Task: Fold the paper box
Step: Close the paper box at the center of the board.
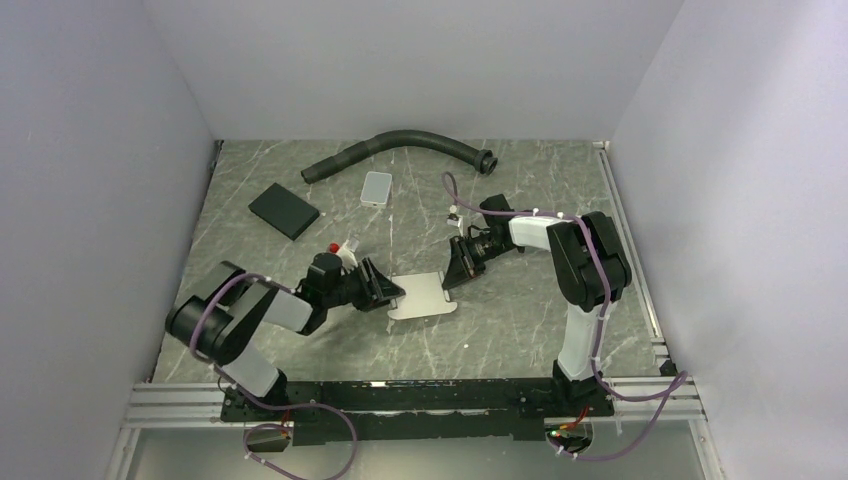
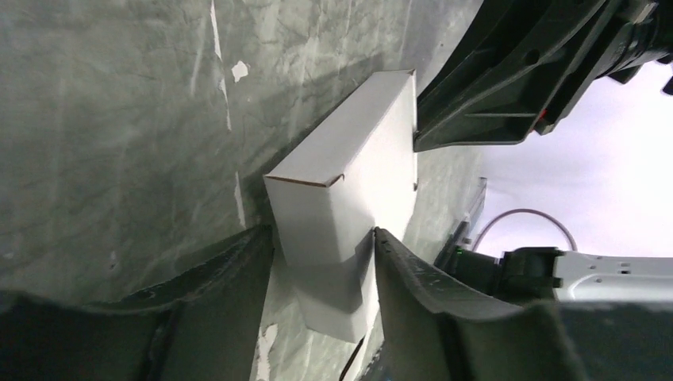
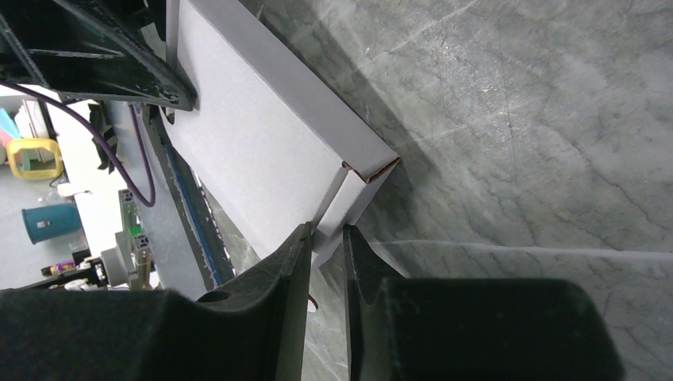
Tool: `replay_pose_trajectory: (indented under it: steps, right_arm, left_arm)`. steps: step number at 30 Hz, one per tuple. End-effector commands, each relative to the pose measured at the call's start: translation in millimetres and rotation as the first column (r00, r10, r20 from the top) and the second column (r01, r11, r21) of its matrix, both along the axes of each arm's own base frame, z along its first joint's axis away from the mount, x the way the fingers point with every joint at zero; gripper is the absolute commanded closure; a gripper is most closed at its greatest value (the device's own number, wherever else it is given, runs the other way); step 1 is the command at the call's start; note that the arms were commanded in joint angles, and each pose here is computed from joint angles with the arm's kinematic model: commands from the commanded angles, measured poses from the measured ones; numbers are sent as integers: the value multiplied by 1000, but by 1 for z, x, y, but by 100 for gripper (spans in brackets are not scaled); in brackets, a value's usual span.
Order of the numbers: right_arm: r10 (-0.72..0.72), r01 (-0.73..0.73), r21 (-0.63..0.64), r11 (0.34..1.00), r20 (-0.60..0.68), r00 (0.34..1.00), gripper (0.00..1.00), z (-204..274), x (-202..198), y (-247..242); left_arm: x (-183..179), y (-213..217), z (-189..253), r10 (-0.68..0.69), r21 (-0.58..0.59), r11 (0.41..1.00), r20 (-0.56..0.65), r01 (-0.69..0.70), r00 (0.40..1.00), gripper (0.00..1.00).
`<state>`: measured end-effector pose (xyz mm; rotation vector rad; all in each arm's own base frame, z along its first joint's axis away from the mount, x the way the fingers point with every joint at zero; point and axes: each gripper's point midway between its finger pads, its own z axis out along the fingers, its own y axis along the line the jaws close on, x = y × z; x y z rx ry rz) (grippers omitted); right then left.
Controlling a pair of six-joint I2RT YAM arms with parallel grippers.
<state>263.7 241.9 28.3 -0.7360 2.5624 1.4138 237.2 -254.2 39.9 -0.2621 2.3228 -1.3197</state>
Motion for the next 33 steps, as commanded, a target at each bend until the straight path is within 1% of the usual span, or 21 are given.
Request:
replay_pose_trajectory:
  steps: [1, 2, 5, 6, 9, 13, 16, 18, 20, 22, 23, 24, 26, 27, 29, 30, 31, 33]
  right_arm:
    - [-5, 9, -54, 998, 67, 998, 78, -13, 15, -7]
    - [-5, 9, -53, 999, 69, 998, 78, -13, 16, -7]
    - [0, 4, -47, 999, 79, 997, 74, -10, 17, -7]
    - [1, 2, -45, 999, 85, 996, 72, -8, 17, -7]
    - [11, -7, -28, 1000, 124, 992, 64, 4, 21, -7]
    - [22, -15, -30, 999, 261, 965, 53, 34, 36, -16]
    - [34, -25, -28, 999, 413, 910, 46, 69, 46, -27]
    - [51, -47, -21, 999, 526, 849, 41, 96, 49, -34]
    - [111, -144, -4, 990, 653, 749, 33, 123, 38, -35]
    - [180, -297, 2, 955, 793, 582, 17, 148, 15, -29]
    - [224, -391, -54, 919, 888, 402, 8, 161, 3, -25]
    - [244, -435, -87, 896, 916, 319, 2, 163, -13, -20]
    - [296, -501, -220, 837, 952, 76, 0, 160, -31, -8]
    - [333, -523, -273, 807, 943, 22, 0, 155, -38, -1]
    - [381, -536, -327, 779, 924, -10, 1, 147, -41, 10]
    - [403, -527, -360, 770, 915, -36, 1, 141, -41, 15]
    - [430, -511, -407, 757, 899, -80, 1, 136, -40, 18]
    - [467, -472, -470, 746, 874, -133, 1, 126, -38, 25]
  left_arm:
    - [1, -13, 7, -24, -112, 993, -4, 23, 1000, 48]
    - [2, -15, 7, -29, -130, 991, -5, 28, 1000, 52]
    - [4, -20, 8, -33, -178, 984, -19, 29, 999, 72]
    - [4, -21, 8, -30, -190, 981, -23, 25, 999, 75]
    - [5, -22, 8, -17, -213, 977, -42, 8, 999, 78]
    - [9, -23, 17, 3, -246, 969, -65, -19, 998, 80]
    - [11, -26, 24, 10, -265, 963, -110, -39, 994, 80]
    - [14, -27, 29, 18, -273, 960, -148, -58, 989, 80]
    - [16, -29, 34, 26, -283, 955, -196, -82, 980, 79]
    - [18, -32, 40, 21, -293, 951, -242, -94, 970, 79]
    - [19, -34, 43, 17, -299, 949, -264, -99, 964, 79]
    - [19, -35, 45, 11, -303, 948, -275, -97, 961, 79]
    - [19, -38, 50, -1, -312, 945, -296, -96, 955, 79]
    - [20, -39, 53, -7, -315, 945, -305, -93, 952, 79]
    - [21, -41, 55, -13, -316, 944, -332, -98, 943, 79]
    - [21, -41, 57, -14, -320, 942, -343, -103, 939, 80]
    - [21, -42, 58, -16, -327, 939, -356, -108, 934, 80]
    - [22, -41, 61, -10, -344, 929, -383, -132, 924, 79]
